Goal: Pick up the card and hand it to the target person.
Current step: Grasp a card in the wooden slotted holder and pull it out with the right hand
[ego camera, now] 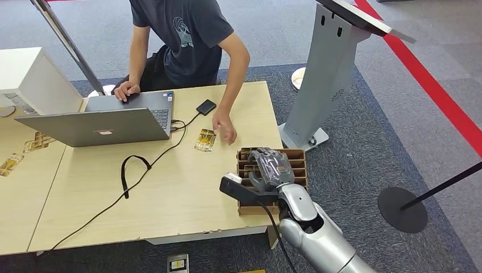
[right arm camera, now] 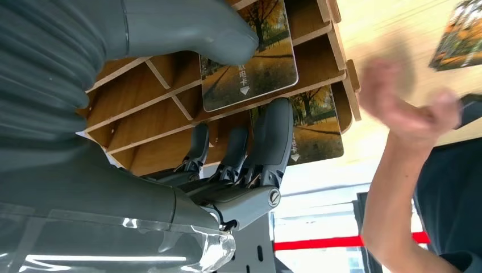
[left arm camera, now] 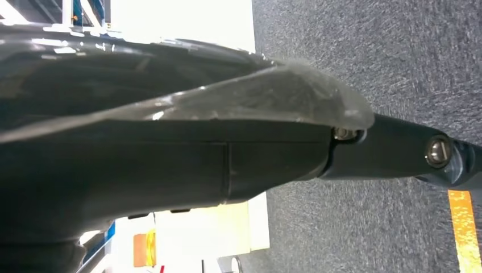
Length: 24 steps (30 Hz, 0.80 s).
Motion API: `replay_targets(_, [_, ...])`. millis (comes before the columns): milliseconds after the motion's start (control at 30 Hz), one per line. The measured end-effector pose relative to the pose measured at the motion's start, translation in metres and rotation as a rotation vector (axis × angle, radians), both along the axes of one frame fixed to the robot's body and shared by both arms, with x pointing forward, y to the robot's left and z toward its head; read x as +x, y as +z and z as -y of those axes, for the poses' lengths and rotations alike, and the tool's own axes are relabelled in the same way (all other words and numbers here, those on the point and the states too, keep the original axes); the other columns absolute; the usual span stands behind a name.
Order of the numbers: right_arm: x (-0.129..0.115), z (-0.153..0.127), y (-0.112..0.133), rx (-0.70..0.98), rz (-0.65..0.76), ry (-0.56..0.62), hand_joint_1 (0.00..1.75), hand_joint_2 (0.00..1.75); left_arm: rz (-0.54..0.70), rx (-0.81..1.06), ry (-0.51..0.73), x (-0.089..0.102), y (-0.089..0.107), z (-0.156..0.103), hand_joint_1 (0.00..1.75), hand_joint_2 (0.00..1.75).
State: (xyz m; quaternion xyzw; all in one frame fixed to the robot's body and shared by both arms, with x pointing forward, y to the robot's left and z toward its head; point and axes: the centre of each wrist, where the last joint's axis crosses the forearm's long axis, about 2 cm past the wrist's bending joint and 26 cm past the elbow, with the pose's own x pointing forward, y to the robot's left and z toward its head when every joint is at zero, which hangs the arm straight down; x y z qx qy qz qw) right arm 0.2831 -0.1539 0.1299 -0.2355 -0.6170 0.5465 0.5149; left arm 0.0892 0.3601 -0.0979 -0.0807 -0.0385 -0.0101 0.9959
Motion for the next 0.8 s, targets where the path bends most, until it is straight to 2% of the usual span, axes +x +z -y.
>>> replay_targets(167, [0.000, 0.006, 0.001, -0.039, 0.008, -0.012, 0.87, 1.75, 0.000, 0.000, 0.002, 0.000, 0.000, 0.000, 0.00, 0.00])
replay_targets(500, [-0.002, 0.015, 0.002, -0.063, 0.010, -0.027, 1.00, 1.75, 0.009, 0.004, -0.014, 0.000, 0.000, 0.000, 0.00, 0.00])
replay_targets(800, [-0.004, 0.023, 0.003, -0.063, 0.016, -0.048, 1.29, 1.75, 0.024, 0.008, -0.042, -0.001, 0.000, 0.000, 0.00, 0.00])
